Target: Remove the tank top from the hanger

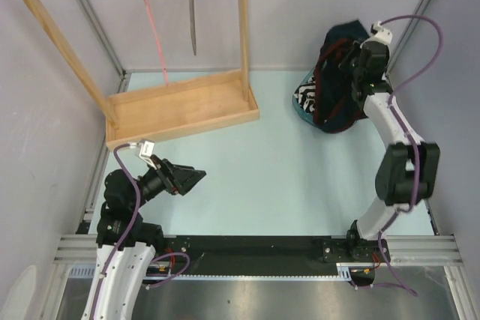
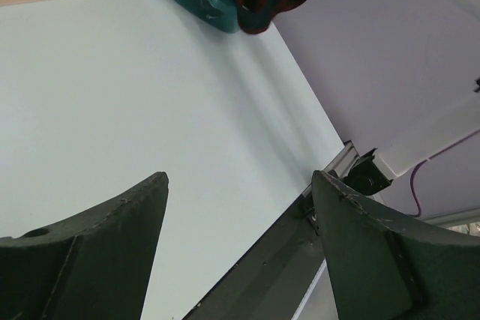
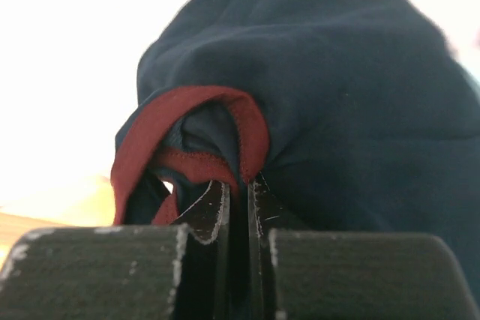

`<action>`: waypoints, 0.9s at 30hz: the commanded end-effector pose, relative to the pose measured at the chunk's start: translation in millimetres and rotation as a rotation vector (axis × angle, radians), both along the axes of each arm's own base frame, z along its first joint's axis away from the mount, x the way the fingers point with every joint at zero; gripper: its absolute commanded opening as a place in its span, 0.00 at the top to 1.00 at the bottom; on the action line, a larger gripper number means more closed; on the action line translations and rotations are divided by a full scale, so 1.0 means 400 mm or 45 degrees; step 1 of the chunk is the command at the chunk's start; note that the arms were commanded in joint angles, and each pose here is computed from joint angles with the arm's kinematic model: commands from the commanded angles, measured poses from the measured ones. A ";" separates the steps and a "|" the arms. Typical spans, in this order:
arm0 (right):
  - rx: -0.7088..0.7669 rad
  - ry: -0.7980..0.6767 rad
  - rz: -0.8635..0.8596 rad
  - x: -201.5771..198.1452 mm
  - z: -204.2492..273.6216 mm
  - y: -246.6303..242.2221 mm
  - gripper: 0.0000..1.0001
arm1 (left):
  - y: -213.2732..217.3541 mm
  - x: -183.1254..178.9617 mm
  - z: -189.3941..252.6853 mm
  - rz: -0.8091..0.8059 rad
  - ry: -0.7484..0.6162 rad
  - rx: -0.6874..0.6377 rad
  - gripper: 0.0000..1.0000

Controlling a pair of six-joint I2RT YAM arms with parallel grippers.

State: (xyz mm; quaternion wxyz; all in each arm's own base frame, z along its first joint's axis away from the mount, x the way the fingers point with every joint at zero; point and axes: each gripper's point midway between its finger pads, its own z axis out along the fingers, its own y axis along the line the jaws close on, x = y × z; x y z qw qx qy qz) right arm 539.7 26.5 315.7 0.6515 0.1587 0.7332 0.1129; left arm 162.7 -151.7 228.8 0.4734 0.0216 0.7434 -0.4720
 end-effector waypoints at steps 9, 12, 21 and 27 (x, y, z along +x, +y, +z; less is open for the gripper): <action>0.245 0.803 -0.054 0.031 -0.460 -0.081 0.66 | -0.162 -0.043 -0.020 -0.275 0.041 0.005 0.18; 0.087 0.877 -0.138 -0.051 -0.390 -0.090 0.32 | -0.236 -0.064 -0.015 -0.336 0.022 0.037 0.18; -0.279 0.818 -0.163 -0.452 -0.209 0.053 0.00 | -0.360 -0.111 -0.025 -0.356 -0.020 0.158 0.07; -0.029 0.726 0.508 -0.791 -0.375 0.430 0.00 | -0.319 -0.133 -0.041 -0.315 -0.015 -0.007 0.04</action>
